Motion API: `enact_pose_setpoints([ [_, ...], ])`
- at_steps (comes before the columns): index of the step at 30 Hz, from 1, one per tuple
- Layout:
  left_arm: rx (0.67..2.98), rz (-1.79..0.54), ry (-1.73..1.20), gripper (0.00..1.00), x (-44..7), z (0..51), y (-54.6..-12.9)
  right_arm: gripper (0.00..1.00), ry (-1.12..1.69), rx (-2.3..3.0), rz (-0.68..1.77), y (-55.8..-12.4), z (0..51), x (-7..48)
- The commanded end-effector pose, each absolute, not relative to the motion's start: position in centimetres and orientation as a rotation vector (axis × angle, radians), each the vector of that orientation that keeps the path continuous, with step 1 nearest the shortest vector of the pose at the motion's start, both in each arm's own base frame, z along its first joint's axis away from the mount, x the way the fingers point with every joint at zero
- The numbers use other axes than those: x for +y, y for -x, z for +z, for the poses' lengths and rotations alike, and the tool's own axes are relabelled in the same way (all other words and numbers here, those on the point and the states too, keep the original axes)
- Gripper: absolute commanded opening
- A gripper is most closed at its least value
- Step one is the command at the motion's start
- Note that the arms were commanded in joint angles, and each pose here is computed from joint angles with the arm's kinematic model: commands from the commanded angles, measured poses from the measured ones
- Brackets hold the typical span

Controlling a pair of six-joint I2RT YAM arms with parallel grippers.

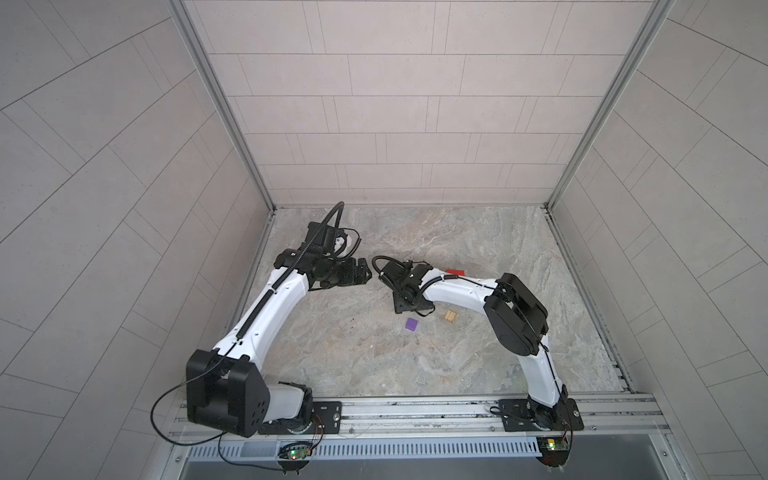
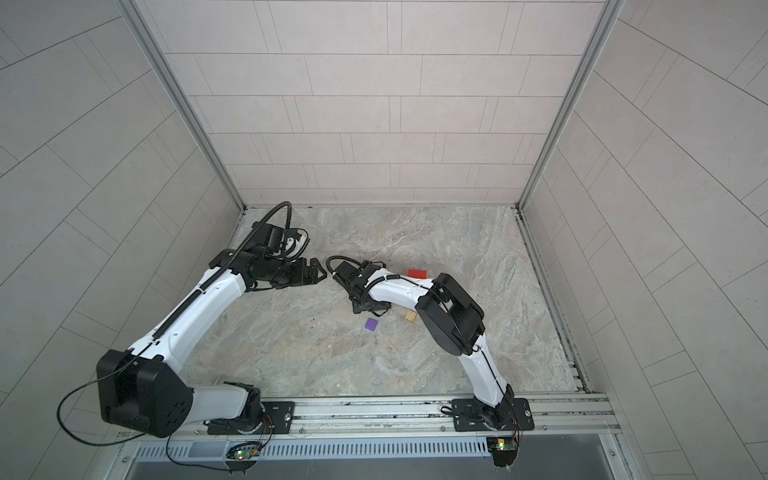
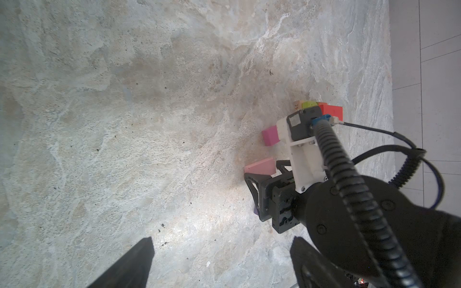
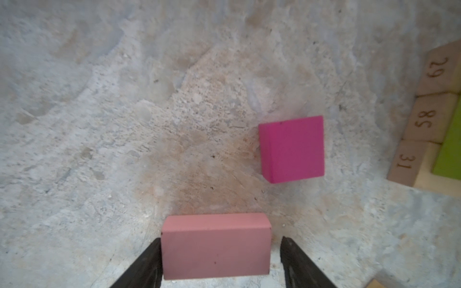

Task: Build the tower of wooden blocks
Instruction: 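Lift the pink block with the right gripper and carry it toward the stack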

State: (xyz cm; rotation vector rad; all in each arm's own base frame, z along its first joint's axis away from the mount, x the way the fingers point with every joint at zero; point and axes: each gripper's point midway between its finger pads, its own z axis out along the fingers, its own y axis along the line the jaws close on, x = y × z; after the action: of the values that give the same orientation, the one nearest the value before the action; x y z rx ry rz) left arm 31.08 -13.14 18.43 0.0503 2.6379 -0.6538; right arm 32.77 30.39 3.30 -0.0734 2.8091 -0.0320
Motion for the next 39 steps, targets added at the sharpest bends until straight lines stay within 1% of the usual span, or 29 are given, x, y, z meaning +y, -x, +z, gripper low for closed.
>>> enact_pose_setpoints([
  [1, 2.648, -0.658, -0.039, 0.92, -13.0, 18.0, -31.0, 0.72, 0.067, 2.811, -0.034, -33.1, 3.5, 30.4],
  [6, 2.650, -0.661, -0.040, 0.92, -13.1, 17.9, -31.0, 0.67, 0.067, 2.820, -0.028, -33.1, 3.1, 30.5],
  [13, 2.649, -0.661, -0.041, 0.92, -13.1, 17.9, -31.0, 0.65, 0.066, 2.822, -0.031, -33.0, 2.9, 30.4],
  [19, 2.648, -0.656, -0.040, 0.92, -13.0, 18.0, -31.0, 0.56, 0.056, 2.824, -0.028, -33.1, 3.1, 29.9],
  [24, 2.648, -0.659, -0.043, 0.92, -13.0, 18.0, -30.9, 0.53, 0.036, 2.804, -0.025, -33.4, 4.5, 28.7],
  [32, 2.651, -0.682, -0.050, 0.92, -13.3, 18.0, -30.9, 0.52, 0.013, 2.808, -0.019, -33.4, 7.5, 25.9],
  [39, 2.648, -0.684, -0.053, 0.92, -13.3, 18.0, -30.8, 0.52, -0.025, 2.774, -0.015, -33.6, 11.5, 23.2],
])
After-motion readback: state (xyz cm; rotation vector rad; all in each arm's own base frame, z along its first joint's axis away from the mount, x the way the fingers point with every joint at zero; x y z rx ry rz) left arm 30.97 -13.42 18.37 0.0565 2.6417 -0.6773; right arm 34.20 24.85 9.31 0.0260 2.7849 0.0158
